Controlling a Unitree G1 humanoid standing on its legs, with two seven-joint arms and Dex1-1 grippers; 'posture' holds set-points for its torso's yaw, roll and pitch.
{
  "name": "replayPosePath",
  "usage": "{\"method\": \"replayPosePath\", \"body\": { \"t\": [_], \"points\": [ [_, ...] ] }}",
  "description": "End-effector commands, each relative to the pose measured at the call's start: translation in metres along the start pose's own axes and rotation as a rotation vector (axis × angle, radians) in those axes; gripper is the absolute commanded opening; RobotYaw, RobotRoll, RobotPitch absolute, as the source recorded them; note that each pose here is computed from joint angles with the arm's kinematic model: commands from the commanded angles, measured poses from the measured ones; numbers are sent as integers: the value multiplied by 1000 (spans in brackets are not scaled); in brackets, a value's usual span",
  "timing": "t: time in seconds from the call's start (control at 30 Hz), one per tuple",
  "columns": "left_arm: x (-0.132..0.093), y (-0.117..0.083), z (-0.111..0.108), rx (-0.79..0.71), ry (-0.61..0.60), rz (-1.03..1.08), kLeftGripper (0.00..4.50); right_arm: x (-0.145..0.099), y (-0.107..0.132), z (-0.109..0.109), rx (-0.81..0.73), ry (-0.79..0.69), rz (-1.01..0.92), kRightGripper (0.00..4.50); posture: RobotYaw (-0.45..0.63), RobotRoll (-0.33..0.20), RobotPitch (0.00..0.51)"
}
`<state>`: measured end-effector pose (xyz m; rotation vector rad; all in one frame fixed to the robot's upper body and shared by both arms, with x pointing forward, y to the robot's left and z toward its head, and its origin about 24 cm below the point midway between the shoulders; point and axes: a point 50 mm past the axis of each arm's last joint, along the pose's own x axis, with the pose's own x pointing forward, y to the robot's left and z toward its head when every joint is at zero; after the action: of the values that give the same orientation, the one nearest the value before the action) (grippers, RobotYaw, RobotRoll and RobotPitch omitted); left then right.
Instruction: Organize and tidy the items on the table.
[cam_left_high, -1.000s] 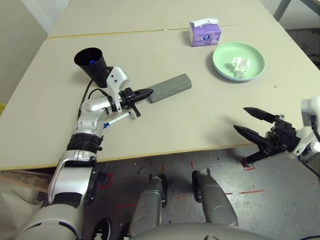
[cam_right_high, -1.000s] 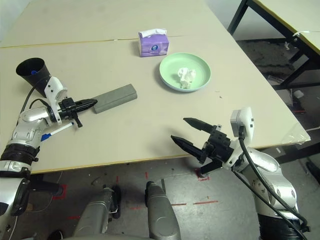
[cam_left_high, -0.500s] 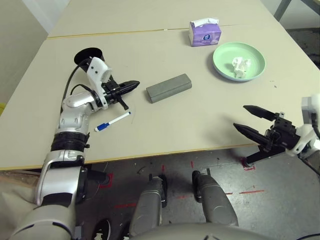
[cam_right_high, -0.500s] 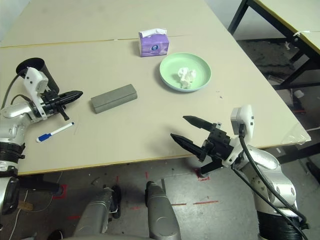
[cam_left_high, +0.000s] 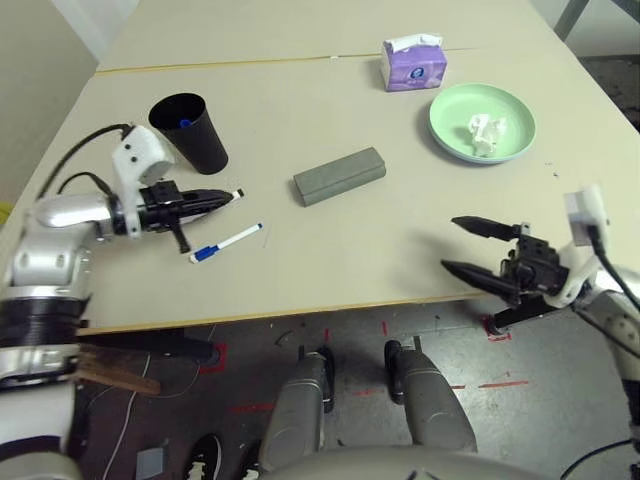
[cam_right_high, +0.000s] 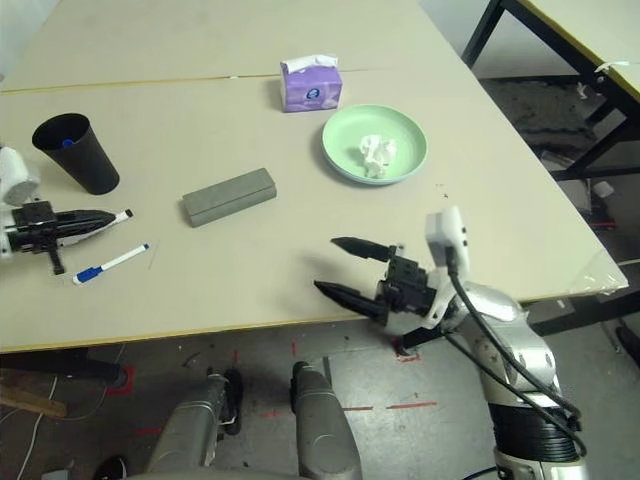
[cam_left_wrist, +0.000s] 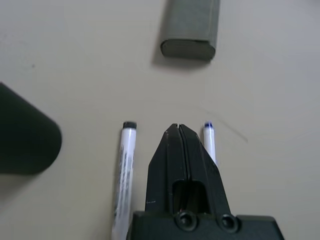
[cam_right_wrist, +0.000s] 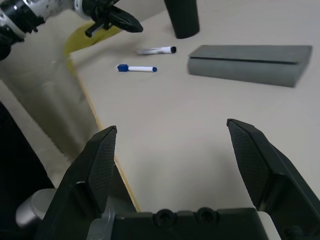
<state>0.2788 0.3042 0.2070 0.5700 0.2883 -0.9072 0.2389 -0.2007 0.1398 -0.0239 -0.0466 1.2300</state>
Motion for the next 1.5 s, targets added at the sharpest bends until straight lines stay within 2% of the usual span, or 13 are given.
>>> {"method": "replayPosePath", "body": {
  "t": [0.03, 0.23, 0.4, 0.7, 0.9, 1.13, 1.37, 1.5],
  "points": [
    [-4, -6, 8, 45, 113, -127, 647, 6, 8, -6, -17, 23, 79, 4500, -132, 0, 256],
    [-1, -8, 20, 105, 264, -266, 2669, 11, 15, -8, -96, 52, 199, 4500, -153, 0, 263],
    [4, -3, 29, 175, 346, -298, 4389, 12, 14, -12, -139, 74, 235, 4500, -174, 0, 267],
    [11, -6, 17, 258, 487, -352, 4472, 26, 20, -9, -203, 17, 258, 4500, -201, 0, 273],
    [16, -9, 6, 234, 529, -366, 4472, 32, 20, -9, -402, 57, 312, 4500, -200, 0, 272],
    [23, -16, -7, 192, 542, -364, 4472, 29, 9, -10, -496, 93, 267, 4500, -195, 0, 276],
    [33, -20, -15, 180, 527, -344, 4472, 26, 6, -13, -477, 109, 250, 4500, -197, 0, 278],
    [44, -20, -15, 185, 479, -303, 4472, 25, 8, -14, -460, 105, 251, 4500, -200, 0, 279]
  ]
}}
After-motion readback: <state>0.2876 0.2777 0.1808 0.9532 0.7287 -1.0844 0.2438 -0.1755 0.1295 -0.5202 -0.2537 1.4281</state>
